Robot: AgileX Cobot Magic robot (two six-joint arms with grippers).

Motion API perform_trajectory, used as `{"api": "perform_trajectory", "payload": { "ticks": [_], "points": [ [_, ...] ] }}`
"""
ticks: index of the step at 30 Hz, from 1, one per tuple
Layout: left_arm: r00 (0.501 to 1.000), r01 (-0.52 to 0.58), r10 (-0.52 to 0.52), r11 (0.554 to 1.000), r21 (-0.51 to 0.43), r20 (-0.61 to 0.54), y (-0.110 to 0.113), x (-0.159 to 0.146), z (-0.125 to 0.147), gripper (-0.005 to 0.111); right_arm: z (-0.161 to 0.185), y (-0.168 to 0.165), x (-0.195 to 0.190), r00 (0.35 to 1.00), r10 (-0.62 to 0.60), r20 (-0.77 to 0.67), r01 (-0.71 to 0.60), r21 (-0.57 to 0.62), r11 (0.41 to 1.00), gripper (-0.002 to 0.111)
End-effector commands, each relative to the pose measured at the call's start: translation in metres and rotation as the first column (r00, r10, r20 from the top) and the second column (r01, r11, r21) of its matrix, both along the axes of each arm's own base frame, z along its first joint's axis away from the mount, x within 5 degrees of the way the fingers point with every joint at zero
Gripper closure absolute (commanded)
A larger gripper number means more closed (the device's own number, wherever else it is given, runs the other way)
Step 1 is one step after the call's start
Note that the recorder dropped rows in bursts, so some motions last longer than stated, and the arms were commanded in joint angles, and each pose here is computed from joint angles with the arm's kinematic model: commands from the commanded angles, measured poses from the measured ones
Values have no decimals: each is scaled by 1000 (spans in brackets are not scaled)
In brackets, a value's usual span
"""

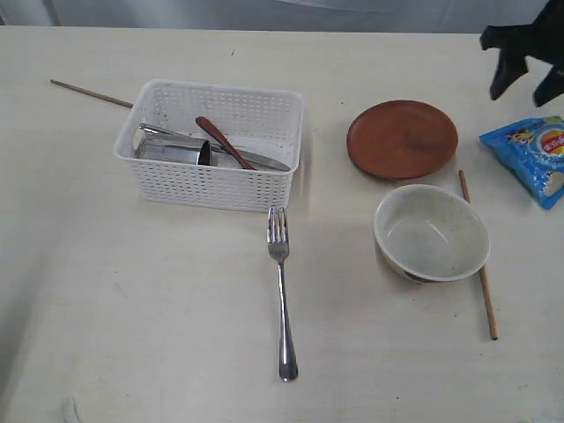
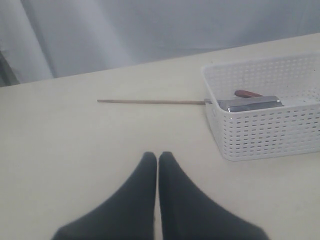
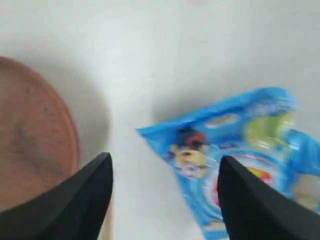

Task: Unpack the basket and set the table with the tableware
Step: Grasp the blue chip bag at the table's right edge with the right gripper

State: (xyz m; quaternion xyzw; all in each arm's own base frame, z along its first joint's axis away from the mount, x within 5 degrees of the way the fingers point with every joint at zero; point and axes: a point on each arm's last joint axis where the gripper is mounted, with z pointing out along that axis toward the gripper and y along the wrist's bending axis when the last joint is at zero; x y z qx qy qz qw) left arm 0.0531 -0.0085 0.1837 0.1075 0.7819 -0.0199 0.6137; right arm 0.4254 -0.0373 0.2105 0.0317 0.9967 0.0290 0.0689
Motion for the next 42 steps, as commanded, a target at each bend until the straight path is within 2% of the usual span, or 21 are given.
{"api": "perform_trajectory", "payload": {
  "ticks": [1,8,18,20,22,25,26,33,39,42],
  "points": [
    [1000,-8,8,1000,-1,6,0,0,0,105,10,-32,-12,995,-99,-25,92,-189,978,50],
    [1000,-8,8,1000,-1,6,0,0,0,105,-26,-36,-29,987,-92,-128,65,-206,976,50],
    [1000,-8,8,1000,-1,6,0,0,0,105,-48,-35,-29,998,-56,-21,51,-202,978,51],
    [1000,-8,8,1000,-1,6,0,0,0,105,-48,-35,-28,999,-50,-11,47,-202,978,58],
    [1000,-8,8,1000,-1,6,0,0,0,105,-48,-36,-28,999,-35,-14,32,-212,977,74],
    [1000,-8,8,1000,-1,6,0,0,0,105,-48,-36,-29,999,-18,-29,12,-214,977,106],
    [1000,-8,8,1000,-1,6,0,0,0,105,-48,-36,-29,999,-15,-34,7,-215,977,108],
    [1000,-8,8,1000,-1,6,0,0,0,105,-41,-33,-32,999,-23,-32,16,-200,980,109],
    [1000,-8,8,1000,-1,6,0,0,0,105,-3,-29,-35,996,-17,83,32,-176,984,109],
    [1000,-8,8,1000,-1,6,0,0,0,105,11,-18,-36,991,-18,129,26,-57,998,109]
  ]
}}
